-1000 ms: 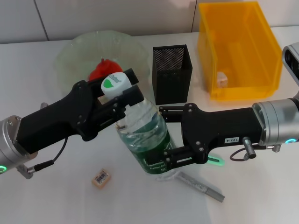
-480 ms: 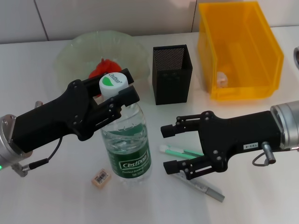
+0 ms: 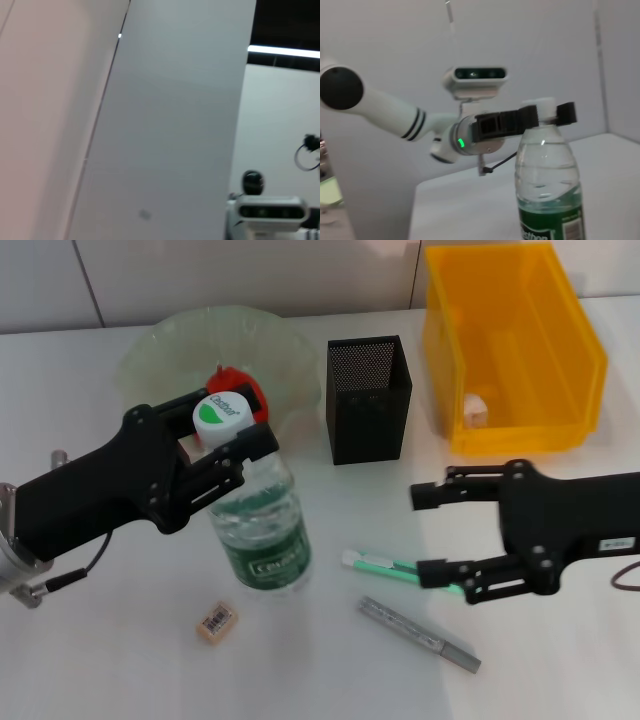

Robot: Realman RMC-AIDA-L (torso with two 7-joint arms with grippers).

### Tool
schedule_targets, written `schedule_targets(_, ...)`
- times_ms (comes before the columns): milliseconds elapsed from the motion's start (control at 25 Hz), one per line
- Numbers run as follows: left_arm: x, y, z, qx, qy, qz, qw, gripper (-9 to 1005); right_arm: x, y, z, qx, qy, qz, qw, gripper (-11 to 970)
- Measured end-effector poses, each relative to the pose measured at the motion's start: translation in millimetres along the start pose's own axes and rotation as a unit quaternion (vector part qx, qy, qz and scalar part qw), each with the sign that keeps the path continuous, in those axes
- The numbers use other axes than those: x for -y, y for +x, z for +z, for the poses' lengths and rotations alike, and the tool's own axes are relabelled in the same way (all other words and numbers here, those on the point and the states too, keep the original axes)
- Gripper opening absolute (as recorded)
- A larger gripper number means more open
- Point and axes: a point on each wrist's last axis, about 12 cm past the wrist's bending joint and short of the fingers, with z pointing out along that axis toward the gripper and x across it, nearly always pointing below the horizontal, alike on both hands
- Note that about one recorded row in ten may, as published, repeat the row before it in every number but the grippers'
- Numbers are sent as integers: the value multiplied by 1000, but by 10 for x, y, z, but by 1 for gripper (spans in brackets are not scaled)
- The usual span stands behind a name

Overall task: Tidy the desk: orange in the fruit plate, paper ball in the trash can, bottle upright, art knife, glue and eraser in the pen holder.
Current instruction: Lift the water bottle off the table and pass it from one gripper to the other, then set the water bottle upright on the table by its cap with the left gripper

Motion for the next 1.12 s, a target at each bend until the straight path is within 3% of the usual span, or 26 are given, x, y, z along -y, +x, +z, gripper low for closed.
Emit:
schedule_targets(160, -13, 8, -28, -4, -12, 15, 1000, 432, -39, 153, -209, 24, 45, -2, 999, 791)
schedule_targets(200, -36, 29, -70, -12, -34, 41, 998, 432, -56, 195, -236, 29, 53, -2, 998, 791)
schedule_targets(240, -104, 104, -176, -31, -96, 105, 989, 432, -81, 262, -266, 37, 61, 1, 997, 791)
schedule_targets(360, -122, 154, -250, -30, -135, 131, 982, 432, -97, 329, -283, 46, 70, 9, 996, 791)
schedule_targets(640, -176, 181, -266, -33, -165, 138, 976, 433, -97, 450, -336, 82, 94, 29, 992, 791)
schedule_targets(1120, -364, 219, -230, -55, -226, 147, 961, 433, -54, 418, -311, 86, 92, 27, 992, 791)
